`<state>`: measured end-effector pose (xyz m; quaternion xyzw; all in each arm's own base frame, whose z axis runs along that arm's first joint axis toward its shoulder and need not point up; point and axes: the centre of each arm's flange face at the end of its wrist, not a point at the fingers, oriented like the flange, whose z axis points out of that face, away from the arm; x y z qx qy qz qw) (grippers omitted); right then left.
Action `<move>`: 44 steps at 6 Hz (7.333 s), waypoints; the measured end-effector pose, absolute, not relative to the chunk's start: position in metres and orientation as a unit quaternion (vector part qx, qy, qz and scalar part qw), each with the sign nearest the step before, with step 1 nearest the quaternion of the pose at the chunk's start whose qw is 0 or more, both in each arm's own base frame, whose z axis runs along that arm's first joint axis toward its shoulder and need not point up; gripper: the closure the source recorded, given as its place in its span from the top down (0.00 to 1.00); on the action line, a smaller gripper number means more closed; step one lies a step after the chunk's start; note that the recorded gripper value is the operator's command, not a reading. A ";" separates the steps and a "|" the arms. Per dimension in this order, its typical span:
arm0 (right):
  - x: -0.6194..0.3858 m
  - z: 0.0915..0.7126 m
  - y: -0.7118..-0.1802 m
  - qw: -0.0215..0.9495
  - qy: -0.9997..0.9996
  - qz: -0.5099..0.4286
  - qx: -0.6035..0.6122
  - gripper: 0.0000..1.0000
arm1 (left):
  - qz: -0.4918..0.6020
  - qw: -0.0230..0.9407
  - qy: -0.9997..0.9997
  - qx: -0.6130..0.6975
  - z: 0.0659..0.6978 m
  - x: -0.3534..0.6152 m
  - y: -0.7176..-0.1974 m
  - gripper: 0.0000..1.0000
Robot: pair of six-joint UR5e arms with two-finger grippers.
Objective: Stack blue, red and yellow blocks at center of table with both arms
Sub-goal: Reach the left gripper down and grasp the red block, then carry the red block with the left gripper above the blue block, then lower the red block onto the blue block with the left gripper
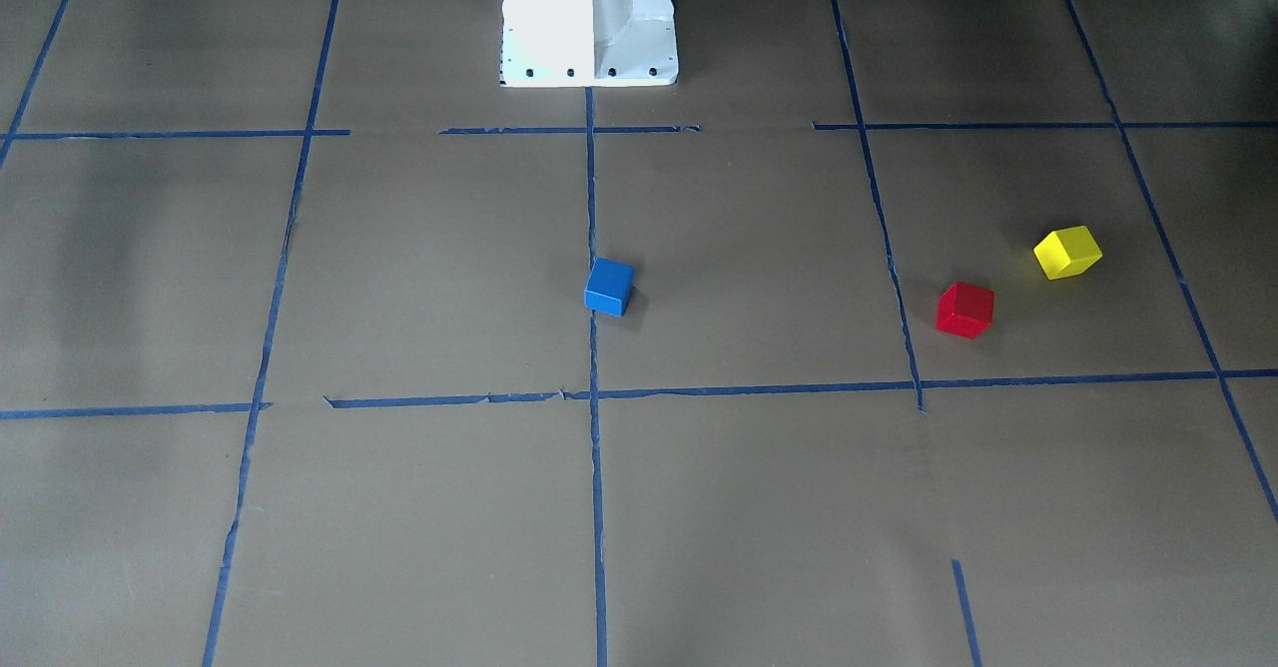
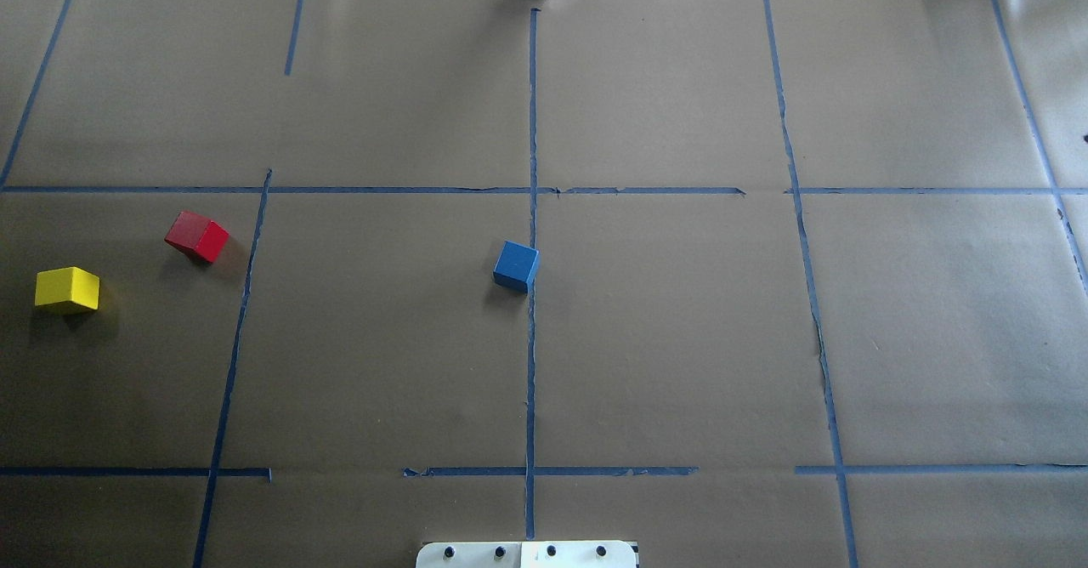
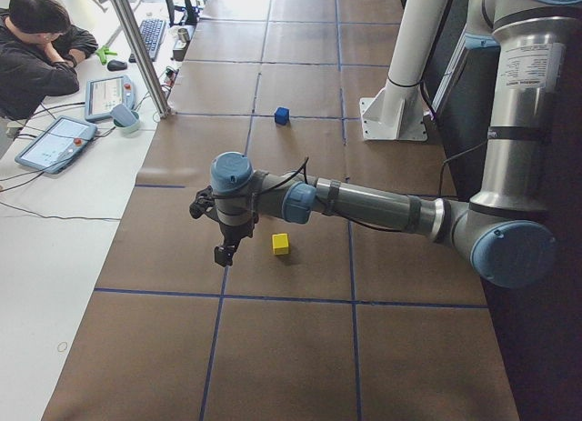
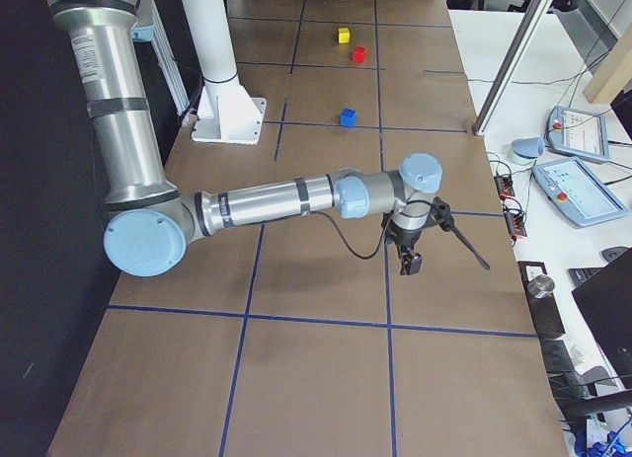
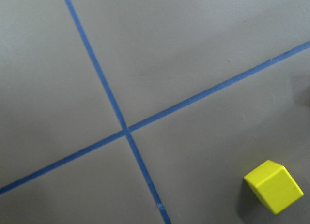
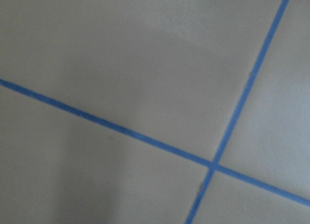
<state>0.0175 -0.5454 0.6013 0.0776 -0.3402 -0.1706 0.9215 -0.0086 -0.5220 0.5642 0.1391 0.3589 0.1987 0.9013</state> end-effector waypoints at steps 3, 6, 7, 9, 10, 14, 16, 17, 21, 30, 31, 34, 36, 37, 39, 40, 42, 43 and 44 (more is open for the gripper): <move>0.071 0.661 -0.449 0.931 -0.345 -0.113 0.044 1.00 | 0.203 0.887 0.391 0.139 0.531 0.107 -0.520 1.00; 0.072 0.661 -0.441 0.933 -0.346 -0.095 0.038 1.00 | 0.164 0.885 0.414 0.135 0.504 0.246 -0.486 1.00; 0.072 0.661 -0.441 0.933 -0.346 -0.095 0.038 1.00 | 0.147 0.888 0.416 0.126 0.497 0.270 -0.481 1.00; 0.072 0.662 -0.440 0.933 -0.346 -0.094 0.036 1.00 | 0.126 0.895 0.412 0.117 0.497 0.290 -0.477 1.00; 0.072 0.663 -0.440 0.933 -0.346 -0.094 0.036 1.00 | 0.118 0.899 0.406 0.117 0.498 0.298 -0.481 1.00; 0.072 0.664 -0.439 0.933 -0.345 -0.097 0.036 1.00 | 0.113 0.906 0.395 0.102 0.512 0.326 -0.496 1.00; 0.072 0.665 -0.439 0.933 -0.345 -0.097 0.036 1.00 | 0.118 0.906 0.394 0.099 0.514 0.338 -0.501 0.47; 0.072 0.665 -0.439 0.933 -0.345 -0.097 0.036 1.00 | 0.119 0.906 0.394 0.100 0.512 0.340 -0.503 0.25; 0.072 0.664 -0.438 0.933 -0.345 -0.098 0.036 1.00 | 0.110 0.895 0.415 0.121 0.463 0.348 -0.512 0.22; 0.072 0.674 -0.427 0.933 -0.345 -0.097 0.040 1.00 | 0.095 0.903 0.398 0.131 0.160 0.582 -0.456 0.27; 0.072 0.676 -0.425 0.933 -0.345 -0.097 0.039 1.00 | 0.099 0.905 0.393 0.128 0.158 0.593 -0.457 0.27; 0.072 0.676 -0.425 0.933 -0.345 -0.096 0.038 1.00 | 0.104 0.907 0.388 0.125 0.162 0.599 -0.457 0.37; 0.072 0.675 -0.425 0.933 -0.345 -0.095 0.038 1.00 | 0.105 0.907 0.388 0.124 0.163 0.600 -0.456 0.43; 0.072 0.675 -0.425 0.933 -0.345 -0.095 0.038 1.00 | 0.107 0.907 0.388 0.124 0.163 0.601 -0.454 0.43; 0.072 0.676 -0.424 0.933 -0.345 -0.095 0.038 1.00 | 0.110 0.906 0.389 0.123 0.162 0.604 -0.451 0.47; 0.072 0.676 -0.424 0.933 -0.345 -0.094 0.037 1.00 | 0.111 0.907 0.388 0.123 0.163 0.605 -0.451 0.57; 0.072 0.677 -0.424 0.933 -0.345 -0.094 0.037 1.00 | 0.111 0.906 0.389 0.123 0.161 0.607 -0.451 0.99; 0.072 0.677 -0.423 0.933 -0.345 -0.094 0.036 1.00 | 0.111 0.905 0.391 0.124 0.160 0.606 -0.452 0.99; 0.072 0.677 -0.423 0.933 -0.345 -0.094 0.036 1.00 | 0.110 0.904 0.393 0.127 0.157 0.604 -0.453 0.99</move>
